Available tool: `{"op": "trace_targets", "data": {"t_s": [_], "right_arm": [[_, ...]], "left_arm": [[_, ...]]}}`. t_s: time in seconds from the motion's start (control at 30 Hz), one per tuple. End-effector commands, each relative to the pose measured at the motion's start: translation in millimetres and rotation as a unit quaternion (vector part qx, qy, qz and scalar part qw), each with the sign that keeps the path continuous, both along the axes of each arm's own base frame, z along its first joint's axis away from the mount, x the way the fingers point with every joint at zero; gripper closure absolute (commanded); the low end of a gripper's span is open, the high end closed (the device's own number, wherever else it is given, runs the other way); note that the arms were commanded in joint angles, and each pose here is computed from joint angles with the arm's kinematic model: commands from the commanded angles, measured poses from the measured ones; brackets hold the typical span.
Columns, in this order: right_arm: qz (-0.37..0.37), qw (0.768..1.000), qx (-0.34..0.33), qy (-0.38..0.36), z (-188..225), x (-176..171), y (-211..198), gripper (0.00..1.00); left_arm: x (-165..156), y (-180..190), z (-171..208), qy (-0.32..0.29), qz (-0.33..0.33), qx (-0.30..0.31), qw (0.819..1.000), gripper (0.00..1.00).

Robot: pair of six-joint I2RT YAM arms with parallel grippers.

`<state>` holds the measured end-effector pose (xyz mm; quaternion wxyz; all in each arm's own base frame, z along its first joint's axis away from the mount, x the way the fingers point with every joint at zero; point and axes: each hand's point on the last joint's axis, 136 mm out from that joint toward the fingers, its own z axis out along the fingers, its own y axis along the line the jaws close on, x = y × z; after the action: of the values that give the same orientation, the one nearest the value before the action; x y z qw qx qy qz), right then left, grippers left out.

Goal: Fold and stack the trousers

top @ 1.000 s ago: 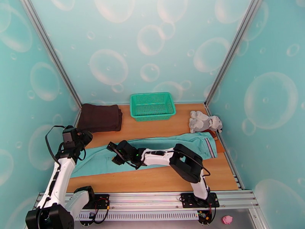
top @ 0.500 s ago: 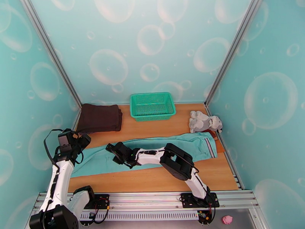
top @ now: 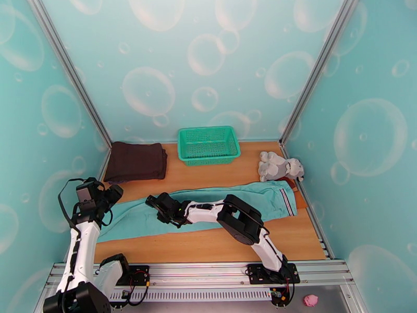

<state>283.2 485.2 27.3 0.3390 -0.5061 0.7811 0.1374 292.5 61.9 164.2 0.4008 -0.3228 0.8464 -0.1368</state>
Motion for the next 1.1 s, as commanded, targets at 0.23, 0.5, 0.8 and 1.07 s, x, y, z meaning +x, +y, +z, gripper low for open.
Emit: {"op": "trace_targets", "data": {"t_s": [0.23, 0.5, 0.8, 1.07], "right_arm": [[-0.005, 1.0, -0.006, 0.014, 3, 5, -1, 0.93], [-0.007, 1.0, -0.007, 0.015, 5, 7, 1, 0.85], [-0.008, 1.0, -0.006, 0.012, 11, 8, 2, 1.0], [0.003, 1.0, 0.003, 0.006, 33, -4, 8, 1.0]], "left_arm": [[0, -3, 5, -0.017, -0.014, -0.001, 1.0, 0.44], [0, -3, 6, -0.022, -0.017, -0.003, 1.0, 0.43], [-1, -3, 7, -0.025, -0.016, -0.001, 1.0, 0.42], [-7, 12, 6, -0.013, 0.025, 0.016, 0.999, 0.41]]}}
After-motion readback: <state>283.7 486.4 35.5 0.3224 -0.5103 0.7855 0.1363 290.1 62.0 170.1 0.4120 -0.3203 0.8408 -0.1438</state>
